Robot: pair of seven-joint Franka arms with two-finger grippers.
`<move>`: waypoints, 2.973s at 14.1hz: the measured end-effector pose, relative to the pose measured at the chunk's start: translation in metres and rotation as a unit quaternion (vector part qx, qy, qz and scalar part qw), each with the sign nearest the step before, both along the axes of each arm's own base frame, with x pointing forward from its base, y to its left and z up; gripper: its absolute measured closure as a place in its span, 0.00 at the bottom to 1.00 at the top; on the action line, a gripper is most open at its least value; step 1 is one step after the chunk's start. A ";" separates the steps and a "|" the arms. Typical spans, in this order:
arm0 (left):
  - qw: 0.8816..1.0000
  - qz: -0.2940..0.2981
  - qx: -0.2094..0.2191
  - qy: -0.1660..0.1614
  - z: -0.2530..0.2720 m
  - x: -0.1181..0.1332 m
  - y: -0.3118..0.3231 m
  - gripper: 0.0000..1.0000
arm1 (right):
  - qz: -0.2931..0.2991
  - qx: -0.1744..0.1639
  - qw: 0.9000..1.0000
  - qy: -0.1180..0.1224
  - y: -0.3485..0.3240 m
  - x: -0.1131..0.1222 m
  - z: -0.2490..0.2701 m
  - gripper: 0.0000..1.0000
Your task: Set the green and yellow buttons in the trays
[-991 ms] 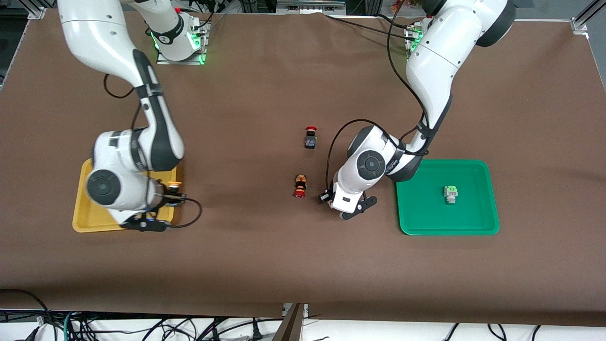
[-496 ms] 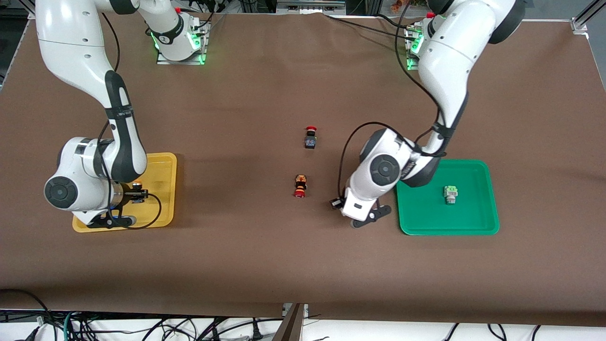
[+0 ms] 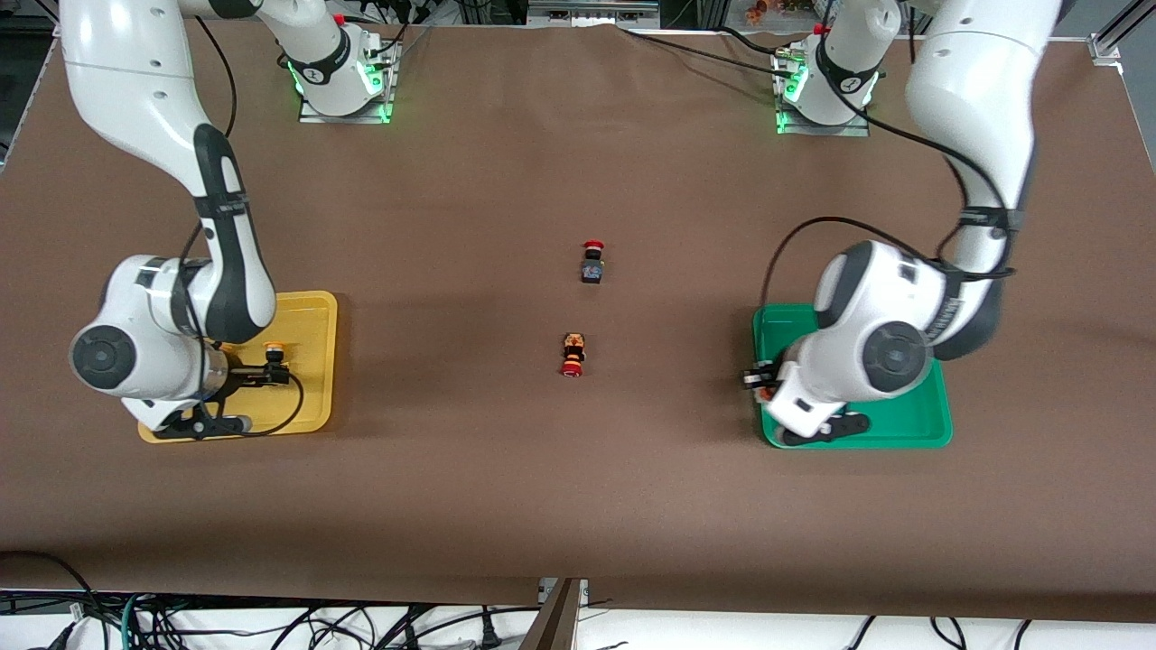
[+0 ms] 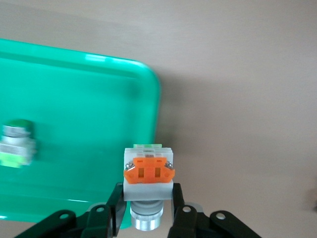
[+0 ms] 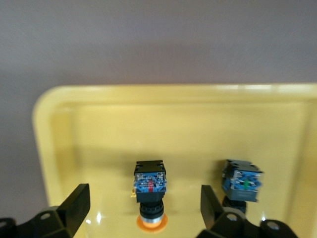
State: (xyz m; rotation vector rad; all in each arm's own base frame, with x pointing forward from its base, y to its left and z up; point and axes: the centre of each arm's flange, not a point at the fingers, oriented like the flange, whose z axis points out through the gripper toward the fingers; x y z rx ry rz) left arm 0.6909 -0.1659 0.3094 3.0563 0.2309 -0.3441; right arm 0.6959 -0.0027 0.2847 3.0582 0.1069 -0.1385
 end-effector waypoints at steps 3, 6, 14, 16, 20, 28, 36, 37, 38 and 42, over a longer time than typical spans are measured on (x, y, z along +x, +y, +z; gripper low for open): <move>0.999 -0.037 -0.015 0.018 -0.026 0.001 0.065 0.59 | -0.003 0.016 1.000 0.003 0.002 -0.002 0.086 0.00; 0.998 -0.054 -0.033 0.015 -0.072 -0.002 0.112 0.59 | -0.013 0.025 0.999 0.029 -0.009 -0.017 0.147 0.00; 0.997 -0.059 -0.051 0.025 -0.097 -0.010 0.099 0.36 | 0.014 0.049 0.999 0.014 0.001 -0.081 0.288 0.00; 0.997 -0.058 -0.051 0.025 -0.097 -0.009 0.100 0.17 | 0.033 0.022 0.999 0.006 0.005 -0.101 0.309 0.00; 0.997 -0.059 -0.051 0.005 -0.068 -0.001 0.099 0.00 | 0.034 0.023 0.999 -0.008 -0.001 -0.137 0.336 0.00; 0.995 -0.083 -0.016 -0.052 0.183 -0.044 0.095 0.00 | 0.035 0.025 0.999 0.006 0.000 -0.145 0.323 0.00; 0.994 -0.071 0.011 -0.082 0.262 -0.089 0.108 0.00 | 0.038 0.024 0.999 0.002 0.003 -0.137 0.322 0.00; 0.994 -0.063 0.017 -0.083 0.266 -0.096 0.116 0.00 | 0.037 0.023 0.999 0.003 0.003 -0.137 0.321 0.00; 0.995 -0.056 0.022 -0.084 0.266 -0.101 0.124 0.00 | 0.037 0.023 0.999 0.003 0.003 -0.137 0.320 0.00; 0.995 -0.044 0.025 -0.083 0.260 -0.107 0.129 0.00 | 0.037 0.023 0.999 0.005 0.003 -0.136 0.319 0.00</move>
